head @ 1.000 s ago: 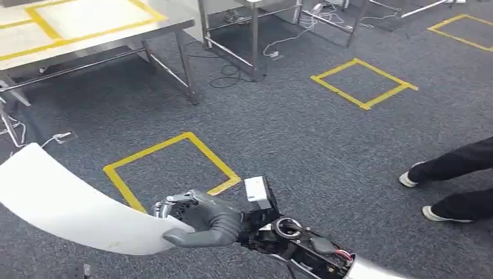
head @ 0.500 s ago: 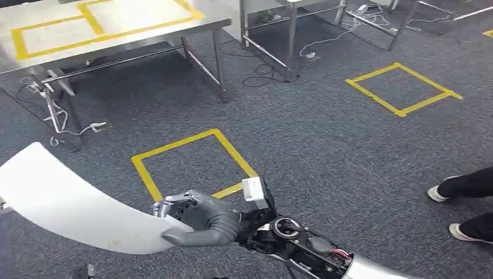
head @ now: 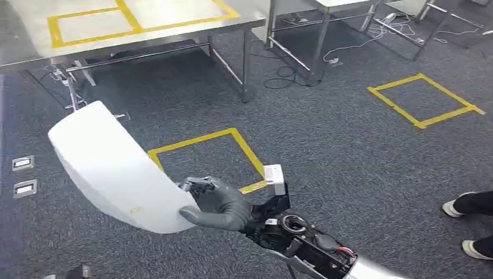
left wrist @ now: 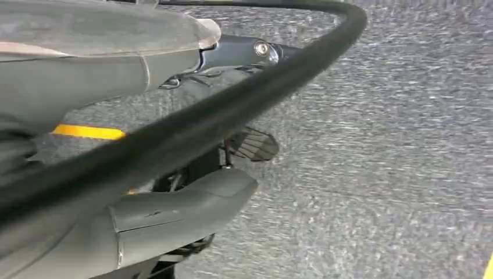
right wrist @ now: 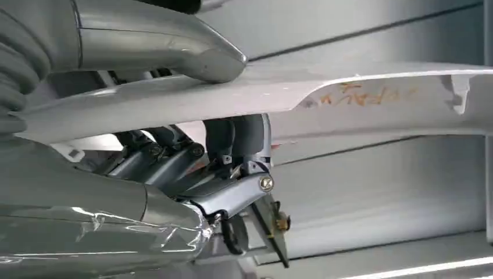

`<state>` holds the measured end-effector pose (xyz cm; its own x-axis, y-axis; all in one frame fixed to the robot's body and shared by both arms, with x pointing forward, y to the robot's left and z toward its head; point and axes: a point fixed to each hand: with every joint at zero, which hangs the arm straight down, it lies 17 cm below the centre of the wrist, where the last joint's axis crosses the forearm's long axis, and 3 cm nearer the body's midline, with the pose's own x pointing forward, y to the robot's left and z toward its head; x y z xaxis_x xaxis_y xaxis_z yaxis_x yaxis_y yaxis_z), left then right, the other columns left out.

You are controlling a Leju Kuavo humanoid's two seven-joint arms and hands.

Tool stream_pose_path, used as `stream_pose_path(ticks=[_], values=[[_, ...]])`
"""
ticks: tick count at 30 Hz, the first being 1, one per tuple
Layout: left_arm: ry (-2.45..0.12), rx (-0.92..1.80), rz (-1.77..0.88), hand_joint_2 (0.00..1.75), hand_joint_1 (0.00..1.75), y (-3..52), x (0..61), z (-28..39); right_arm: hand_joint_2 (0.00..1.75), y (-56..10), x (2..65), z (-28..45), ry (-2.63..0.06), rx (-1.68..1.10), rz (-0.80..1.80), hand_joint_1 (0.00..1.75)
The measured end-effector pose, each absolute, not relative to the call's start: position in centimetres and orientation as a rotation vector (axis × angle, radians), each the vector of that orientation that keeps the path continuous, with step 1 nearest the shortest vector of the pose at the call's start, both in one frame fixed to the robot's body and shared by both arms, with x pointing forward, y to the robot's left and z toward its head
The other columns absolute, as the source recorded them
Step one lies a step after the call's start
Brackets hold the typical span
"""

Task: Take the parts from the cabinet and place them on the table.

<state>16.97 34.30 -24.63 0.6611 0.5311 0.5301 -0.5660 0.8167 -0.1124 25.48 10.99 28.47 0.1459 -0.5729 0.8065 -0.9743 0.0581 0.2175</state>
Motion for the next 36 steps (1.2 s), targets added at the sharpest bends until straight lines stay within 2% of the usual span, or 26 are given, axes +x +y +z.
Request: stream_pose_path(ticks=[20, 36], values=[[-0.575, 0.068, 0.617, 1.75, 0.0, 34.4, 16.6, -24.7, 1.75, 9.6, 28.2, 28.3, -1.591, 1.543, 0.519, 1.75], [-0.57, 0.06, 0.614, 1.75, 0.0, 33.9, 16.6, -24.8, 1.75, 9.4, 28.3, 27.8, -1.606, 1.516, 0.545, 1.75]])
